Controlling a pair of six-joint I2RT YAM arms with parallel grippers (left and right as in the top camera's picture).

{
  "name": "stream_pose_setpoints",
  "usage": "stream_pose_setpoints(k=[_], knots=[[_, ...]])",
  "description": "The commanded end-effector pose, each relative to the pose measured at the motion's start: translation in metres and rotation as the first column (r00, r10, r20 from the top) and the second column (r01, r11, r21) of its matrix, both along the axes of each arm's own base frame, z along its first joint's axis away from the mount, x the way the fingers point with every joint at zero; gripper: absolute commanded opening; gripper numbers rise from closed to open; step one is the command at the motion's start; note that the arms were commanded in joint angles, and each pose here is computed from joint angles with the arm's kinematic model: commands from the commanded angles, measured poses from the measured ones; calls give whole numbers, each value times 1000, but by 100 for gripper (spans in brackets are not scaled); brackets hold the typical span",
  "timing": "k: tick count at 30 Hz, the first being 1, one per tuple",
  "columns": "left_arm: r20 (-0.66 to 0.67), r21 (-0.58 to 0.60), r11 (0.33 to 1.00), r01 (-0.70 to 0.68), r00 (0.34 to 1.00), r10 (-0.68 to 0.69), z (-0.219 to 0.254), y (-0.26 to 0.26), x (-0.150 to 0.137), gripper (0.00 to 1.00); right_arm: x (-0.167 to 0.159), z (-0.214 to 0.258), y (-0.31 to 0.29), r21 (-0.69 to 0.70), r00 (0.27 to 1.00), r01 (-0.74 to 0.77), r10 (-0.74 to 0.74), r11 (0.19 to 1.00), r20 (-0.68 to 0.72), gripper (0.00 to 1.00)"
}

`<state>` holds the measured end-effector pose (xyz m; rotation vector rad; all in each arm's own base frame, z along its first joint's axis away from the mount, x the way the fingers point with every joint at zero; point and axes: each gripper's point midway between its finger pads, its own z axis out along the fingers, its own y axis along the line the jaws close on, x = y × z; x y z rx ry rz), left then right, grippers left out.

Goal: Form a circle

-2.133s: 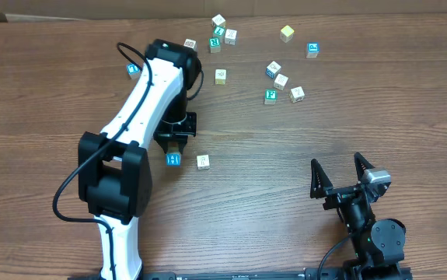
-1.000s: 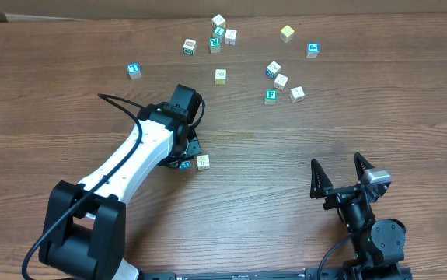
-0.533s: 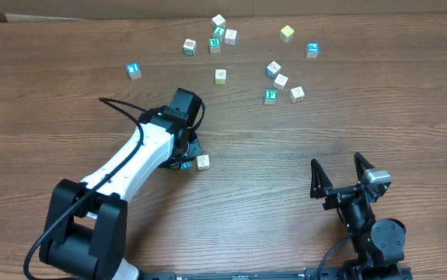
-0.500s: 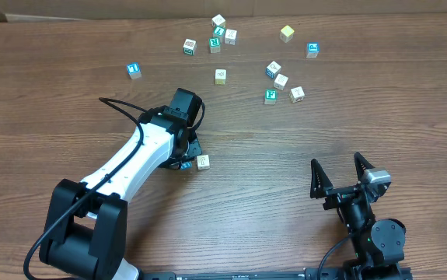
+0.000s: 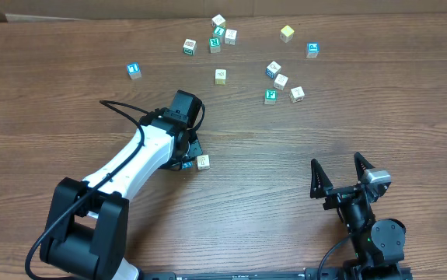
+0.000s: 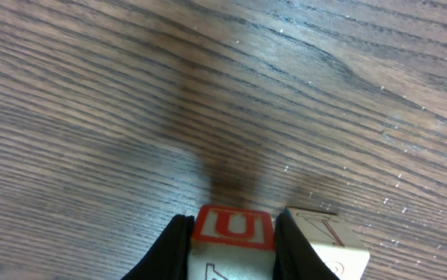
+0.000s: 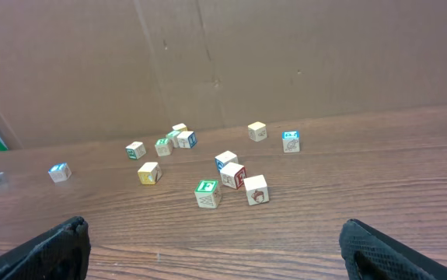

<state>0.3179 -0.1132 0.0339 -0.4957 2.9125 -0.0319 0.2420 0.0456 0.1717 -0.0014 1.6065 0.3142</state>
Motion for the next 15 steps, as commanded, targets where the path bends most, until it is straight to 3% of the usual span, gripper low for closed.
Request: stream_pose_setpoints(k=[1, 15], knots=[[-8, 5, 1000, -20, 1000, 20, -7, 0, -2, 4, 0, -2, -1, -3, 1000, 5, -5, 1000, 5, 100], [19, -4, 1000, -12, 1000, 12, -5, -3, 4, 4, 0, -2, -1, -3, 1000, 5, -5, 1000, 5, 100]])
